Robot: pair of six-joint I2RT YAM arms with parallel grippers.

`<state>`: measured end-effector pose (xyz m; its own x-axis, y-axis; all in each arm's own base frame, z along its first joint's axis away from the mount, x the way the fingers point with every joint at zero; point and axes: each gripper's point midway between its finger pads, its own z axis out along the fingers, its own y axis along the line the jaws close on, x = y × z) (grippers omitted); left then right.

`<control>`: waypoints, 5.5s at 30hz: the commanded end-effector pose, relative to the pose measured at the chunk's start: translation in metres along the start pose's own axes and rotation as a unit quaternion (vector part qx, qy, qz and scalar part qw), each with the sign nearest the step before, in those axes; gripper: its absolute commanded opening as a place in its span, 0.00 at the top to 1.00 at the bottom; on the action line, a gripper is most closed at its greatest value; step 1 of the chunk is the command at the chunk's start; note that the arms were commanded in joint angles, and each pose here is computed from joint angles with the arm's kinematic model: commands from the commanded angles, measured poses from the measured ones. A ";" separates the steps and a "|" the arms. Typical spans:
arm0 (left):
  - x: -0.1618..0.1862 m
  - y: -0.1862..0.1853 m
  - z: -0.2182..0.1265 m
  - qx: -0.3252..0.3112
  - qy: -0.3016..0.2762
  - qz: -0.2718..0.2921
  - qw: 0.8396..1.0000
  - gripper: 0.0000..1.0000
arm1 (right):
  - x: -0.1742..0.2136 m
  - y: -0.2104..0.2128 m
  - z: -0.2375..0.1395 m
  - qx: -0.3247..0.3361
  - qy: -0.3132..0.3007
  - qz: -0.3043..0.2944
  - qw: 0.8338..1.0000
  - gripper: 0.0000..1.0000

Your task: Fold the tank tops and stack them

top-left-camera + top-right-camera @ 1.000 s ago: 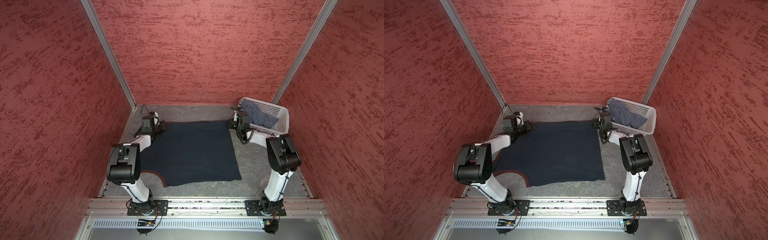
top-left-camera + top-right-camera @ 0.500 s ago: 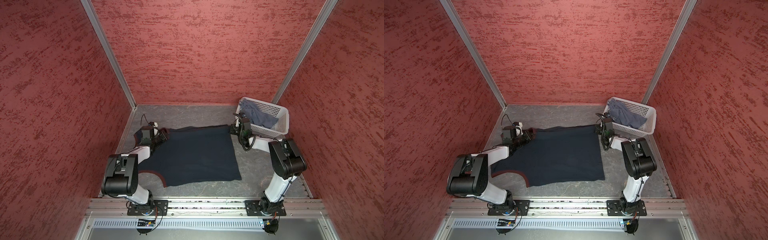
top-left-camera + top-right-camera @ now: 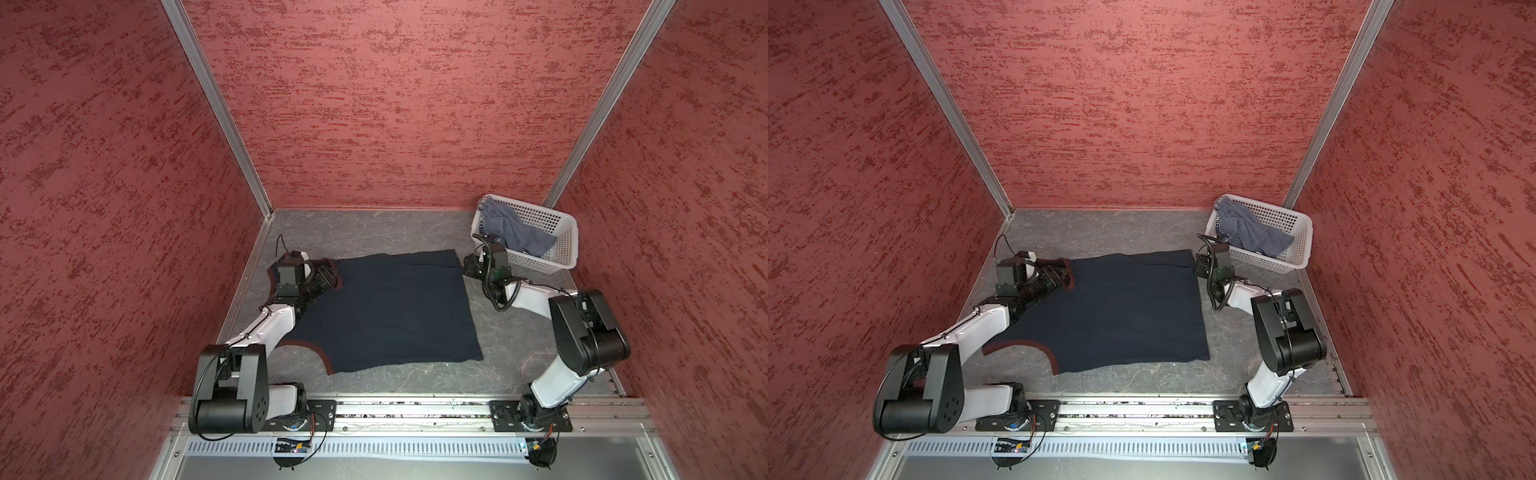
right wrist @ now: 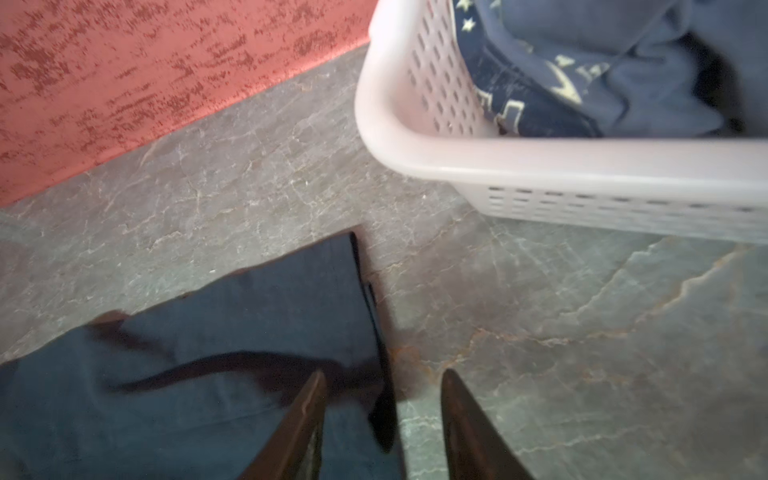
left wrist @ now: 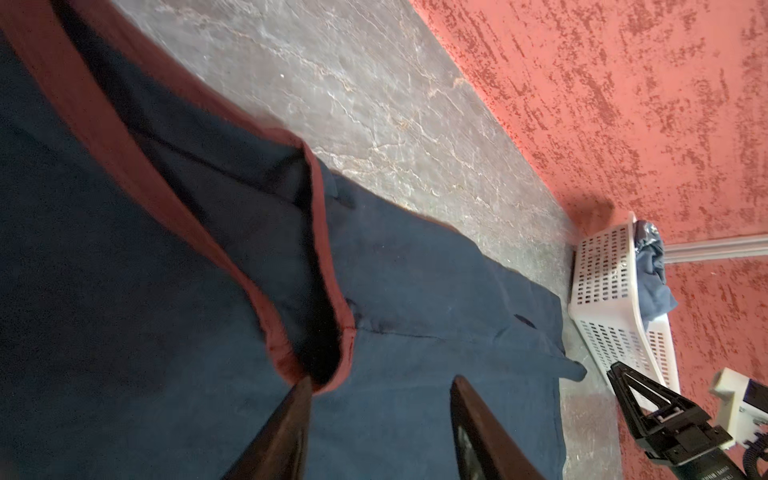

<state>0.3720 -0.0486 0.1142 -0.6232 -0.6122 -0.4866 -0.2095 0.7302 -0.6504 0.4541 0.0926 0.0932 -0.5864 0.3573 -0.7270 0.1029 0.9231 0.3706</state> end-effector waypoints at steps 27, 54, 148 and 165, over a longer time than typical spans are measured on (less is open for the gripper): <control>0.030 0.018 0.070 -0.103 0.158 0.017 0.982 0.65 | 0.037 0.014 0.046 -0.025 0.217 0.003 0.976 0.62; 0.010 -0.001 0.041 -0.013 0.057 0.043 0.997 0.97 | 0.014 0.000 0.005 -0.025 0.144 0.021 0.989 1.00; -0.003 0.017 0.031 0.007 0.033 0.013 0.999 0.97 | 0.022 0.008 0.011 -0.022 0.127 0.004 0.992 1.00; -0.065 -0.014 0.046 0.044 -0.021 0.048 0.998 0.93 | -0.023 0.029 0.013 -0.062 0.059 0.003 0.996 1.00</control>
<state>0.4456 -0.0385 0.1274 -0.6190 -0.5645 -0.5460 -0.0958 0.7443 -0.6610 0.4711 0.1204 0.1024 -0.7187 0.3153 -0.6197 0.0017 0.8921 0.4519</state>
